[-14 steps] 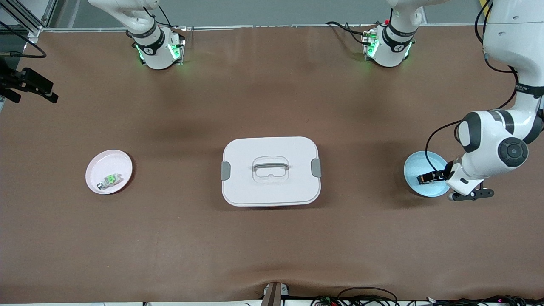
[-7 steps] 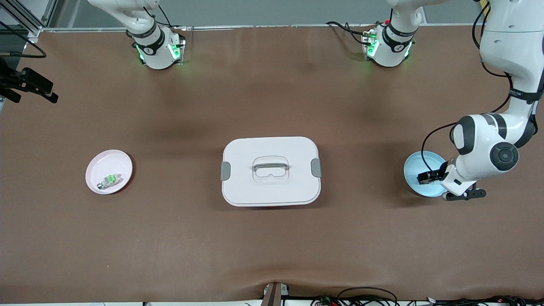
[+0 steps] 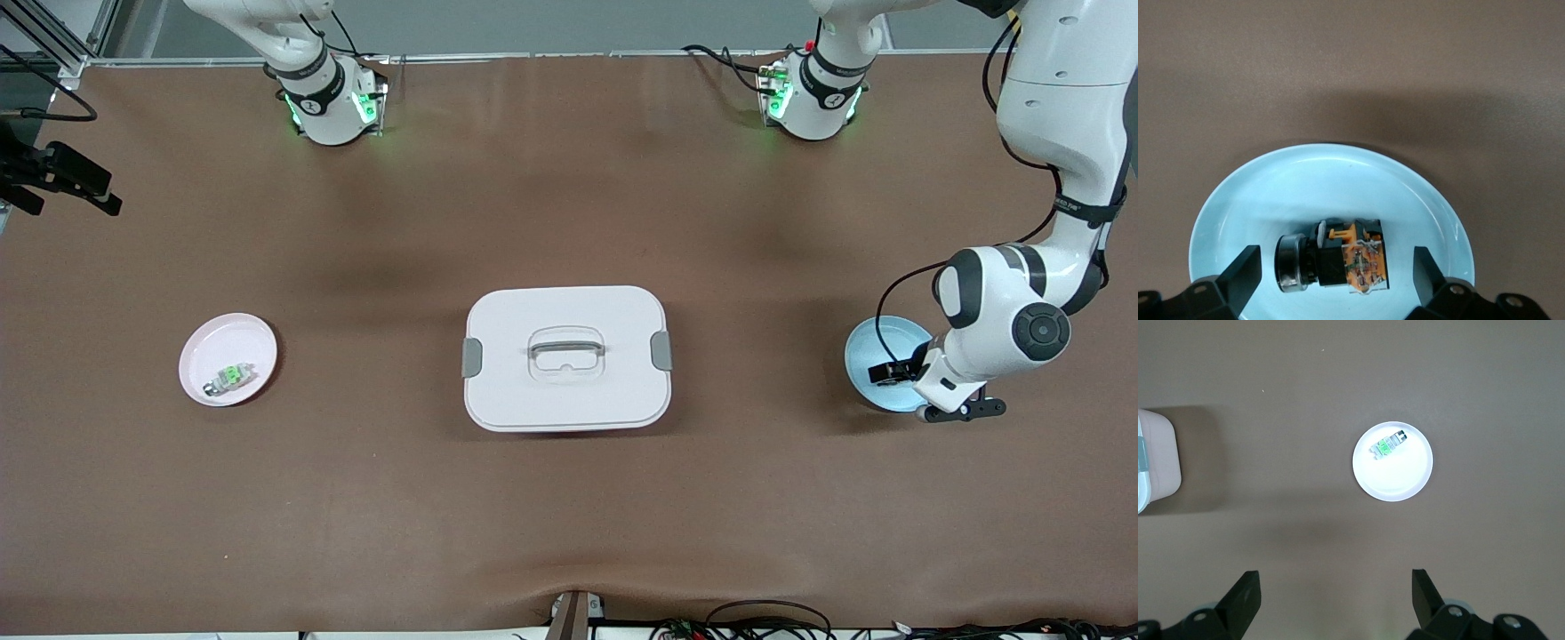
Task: Transfer orange switch to right arm and place
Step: 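Close the left gripper on the orange switch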
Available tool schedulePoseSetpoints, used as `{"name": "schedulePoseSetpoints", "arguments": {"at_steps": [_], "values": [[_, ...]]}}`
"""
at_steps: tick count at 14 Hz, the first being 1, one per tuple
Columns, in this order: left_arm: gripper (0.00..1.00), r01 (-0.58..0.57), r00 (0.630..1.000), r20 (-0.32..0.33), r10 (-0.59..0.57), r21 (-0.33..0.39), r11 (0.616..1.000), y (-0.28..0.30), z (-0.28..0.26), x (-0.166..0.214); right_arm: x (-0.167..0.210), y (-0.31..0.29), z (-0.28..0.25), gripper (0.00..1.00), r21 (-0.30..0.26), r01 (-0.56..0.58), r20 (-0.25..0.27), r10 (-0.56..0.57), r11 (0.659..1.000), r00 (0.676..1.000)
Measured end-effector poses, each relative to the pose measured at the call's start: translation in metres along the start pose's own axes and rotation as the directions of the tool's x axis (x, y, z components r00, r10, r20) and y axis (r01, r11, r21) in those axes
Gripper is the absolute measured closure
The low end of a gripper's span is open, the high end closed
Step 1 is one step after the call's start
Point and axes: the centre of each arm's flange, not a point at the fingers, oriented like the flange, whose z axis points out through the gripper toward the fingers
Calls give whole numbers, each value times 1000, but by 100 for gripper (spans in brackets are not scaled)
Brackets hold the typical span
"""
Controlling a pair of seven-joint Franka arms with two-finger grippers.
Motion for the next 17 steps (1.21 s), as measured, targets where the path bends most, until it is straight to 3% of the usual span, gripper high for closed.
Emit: {"name": "schedulePoseSetpoints", "arguments": {"at_steps": [11, 14, 15, 17], "values": [[3, 16, 1000, 27, -16, -2, 1000, -10, 16, -3, 0, 0, 0, 0, 0, 0, 0, 0, 1000, 1000], [12, 16, 999, 30, -15, -2, 1000, -10, 18, -3, 0, 0, 0, 0, 0, 0, 0, 0, 1000, 1000], [24, 15, 999, 30, -15, -3, 1000, -10, 18, -3, 0, 0, 0, 0, 0, 0, 0, 0, 1000, 1000], [28, 14, 999, 30, -14, -3, 1000, -9, 18, -3, 0, 0, 0, 0, 0, 0, 0, 0, 1000, 1000]]}}
